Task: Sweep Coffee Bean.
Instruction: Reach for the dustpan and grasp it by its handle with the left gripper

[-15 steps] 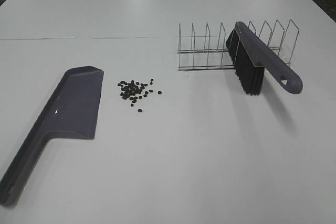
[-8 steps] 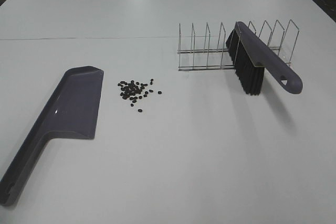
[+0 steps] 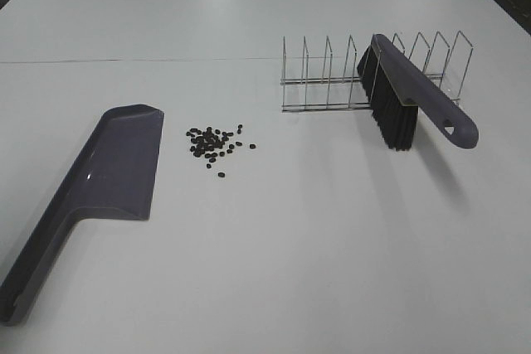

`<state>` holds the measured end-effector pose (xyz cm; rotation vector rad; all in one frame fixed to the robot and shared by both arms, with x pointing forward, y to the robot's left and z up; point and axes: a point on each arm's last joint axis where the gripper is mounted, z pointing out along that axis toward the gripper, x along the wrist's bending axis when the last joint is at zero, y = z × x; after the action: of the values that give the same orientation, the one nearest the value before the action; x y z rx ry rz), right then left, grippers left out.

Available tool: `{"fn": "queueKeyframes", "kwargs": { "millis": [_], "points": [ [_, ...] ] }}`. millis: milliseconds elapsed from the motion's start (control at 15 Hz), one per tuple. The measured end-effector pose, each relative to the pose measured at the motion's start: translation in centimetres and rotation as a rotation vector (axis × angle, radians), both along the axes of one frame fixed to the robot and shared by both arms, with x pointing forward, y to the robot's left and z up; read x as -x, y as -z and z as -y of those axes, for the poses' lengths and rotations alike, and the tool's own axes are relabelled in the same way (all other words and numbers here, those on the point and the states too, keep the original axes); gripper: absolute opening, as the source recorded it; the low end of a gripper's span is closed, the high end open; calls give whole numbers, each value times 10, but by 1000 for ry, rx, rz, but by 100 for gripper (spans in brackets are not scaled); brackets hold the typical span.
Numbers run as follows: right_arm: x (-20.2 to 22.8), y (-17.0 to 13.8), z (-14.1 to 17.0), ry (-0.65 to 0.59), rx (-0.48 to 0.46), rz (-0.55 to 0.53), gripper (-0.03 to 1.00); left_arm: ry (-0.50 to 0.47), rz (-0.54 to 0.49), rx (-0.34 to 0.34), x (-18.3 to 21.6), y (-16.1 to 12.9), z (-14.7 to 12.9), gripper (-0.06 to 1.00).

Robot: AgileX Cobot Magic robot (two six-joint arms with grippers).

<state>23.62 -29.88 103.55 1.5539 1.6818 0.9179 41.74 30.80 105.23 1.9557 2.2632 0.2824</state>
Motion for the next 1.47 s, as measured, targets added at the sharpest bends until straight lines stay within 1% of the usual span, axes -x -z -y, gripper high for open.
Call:
{"fn": "queueKeyframes", "kwargs": {
  "millis": [200,267,333,400,467,667,867,933,1000,1067,1267,1467],
  "points": [
    [0,0,0,0,0,0,62,132,-47,-1,-30,27,29,99],
    [0,0,0,0,0,0,62,158,-64,1,-41,40,39,99],
    [0,0,0,0,0,0,62,164,-74,3,-46,47,43,99],
    [0,0,0,0,0,0,62,166,-132,7,-60,72,54,99],
    [0,0,0,0,0,0,62,168,-171,8,-65,86,59,99],
    [0,0,0,0,0,0,62,184,-231,12,-74,115,70,99],
    [0,0,0,0,0,0,62,184,-235,19,-79,128,74,100],
    [0,0,0,0,0,0,62,192,-213,14,-83,132,74,100],
    [0,0,0,0,0,0,62,204,-157,15,-93,137,76,100],
    [0,0,0,0,0,0,62,207,-130,19,-99,142,78,100],
    [0,0,0,0,0,0,62,206,-162,15,-113,160,82,99],
    [0,0,0,0,0,0,62,205,-175,13,-120,167,84,99]
  ]
}}
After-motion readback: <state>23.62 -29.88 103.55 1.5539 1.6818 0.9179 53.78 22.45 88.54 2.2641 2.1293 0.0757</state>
